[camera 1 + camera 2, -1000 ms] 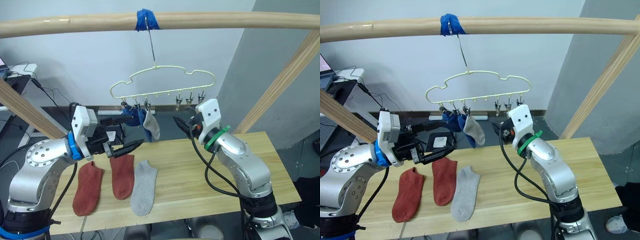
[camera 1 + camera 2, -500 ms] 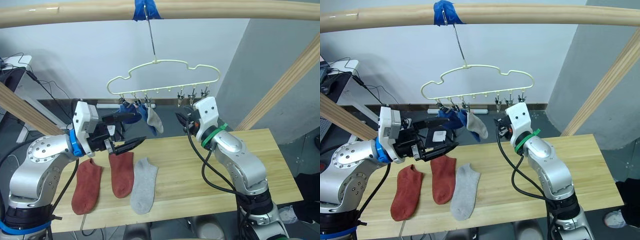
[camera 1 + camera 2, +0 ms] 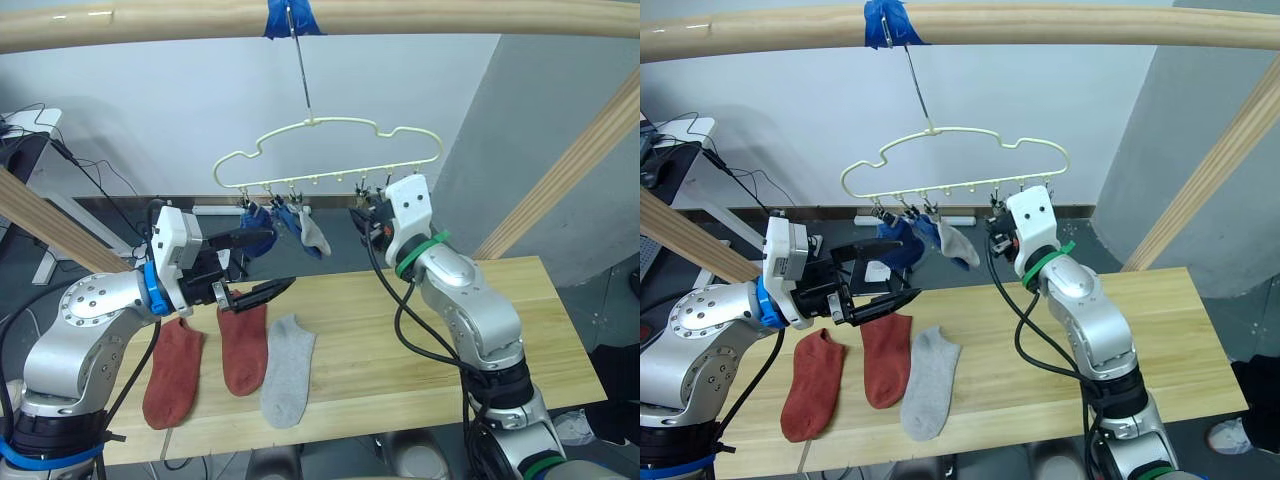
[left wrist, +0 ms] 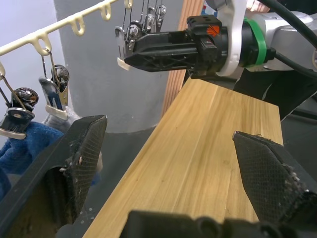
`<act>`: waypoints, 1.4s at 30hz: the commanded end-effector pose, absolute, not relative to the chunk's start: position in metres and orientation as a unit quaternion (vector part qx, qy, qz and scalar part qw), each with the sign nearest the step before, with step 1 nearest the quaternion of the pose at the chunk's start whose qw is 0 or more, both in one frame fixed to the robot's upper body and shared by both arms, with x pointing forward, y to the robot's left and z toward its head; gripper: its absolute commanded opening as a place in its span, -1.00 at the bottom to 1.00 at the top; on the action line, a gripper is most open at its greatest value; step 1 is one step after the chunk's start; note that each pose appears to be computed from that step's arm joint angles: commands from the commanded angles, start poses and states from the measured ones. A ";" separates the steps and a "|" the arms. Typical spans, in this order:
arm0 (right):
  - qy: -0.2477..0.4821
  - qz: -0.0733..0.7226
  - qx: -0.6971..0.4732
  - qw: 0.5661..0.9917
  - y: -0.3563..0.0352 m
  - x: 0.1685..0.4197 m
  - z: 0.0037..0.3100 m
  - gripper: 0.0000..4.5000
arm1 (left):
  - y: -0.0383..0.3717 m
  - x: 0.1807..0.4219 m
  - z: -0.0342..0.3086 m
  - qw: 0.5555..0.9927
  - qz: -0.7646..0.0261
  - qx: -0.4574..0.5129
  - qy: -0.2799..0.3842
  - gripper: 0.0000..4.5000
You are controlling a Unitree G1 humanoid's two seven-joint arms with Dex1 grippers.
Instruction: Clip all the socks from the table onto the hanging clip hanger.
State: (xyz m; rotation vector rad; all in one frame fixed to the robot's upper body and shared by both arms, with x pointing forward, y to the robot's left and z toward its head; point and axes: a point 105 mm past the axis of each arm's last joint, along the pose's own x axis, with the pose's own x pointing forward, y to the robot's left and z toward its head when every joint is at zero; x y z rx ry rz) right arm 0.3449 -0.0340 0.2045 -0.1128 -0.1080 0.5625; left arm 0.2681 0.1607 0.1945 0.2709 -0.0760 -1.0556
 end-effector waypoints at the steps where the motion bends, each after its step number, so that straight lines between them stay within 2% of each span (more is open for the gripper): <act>1: -0.092 0.292 -0.051 0.951 -0.027 0.339 0.229 -0.25 | 0.158 0.264 0.200 0.847 -0.510 0.144 -0.047 1.00; 5: -0.095 0.296 -0.040 0.950 -0.020 0.337 0.236 -0.25 | 0.156 0.265 0.201 0.848 -0.509 0.142 -0.051 1.00; 29: -0.085 0.282 0.000 0.956 -0.019 0.339 0.234 -0.25 | 0.154 0.265 0.198 0.849 -0.508 0.136 -0.048 1.00; 36: -0.085 0.280 0.007 0.956 -0.019 0.339 0.235 -0.99 | 0.152 0.262 0.194 0.853 -0.504 0.129 -0.045 1.00; 42: -0.086 0.281 0.007 0.956 -0.020 0.339 0.235 -0.99 | 0.146 0.255 0.186 0.860 -0.495 0.119 -0.037 1.00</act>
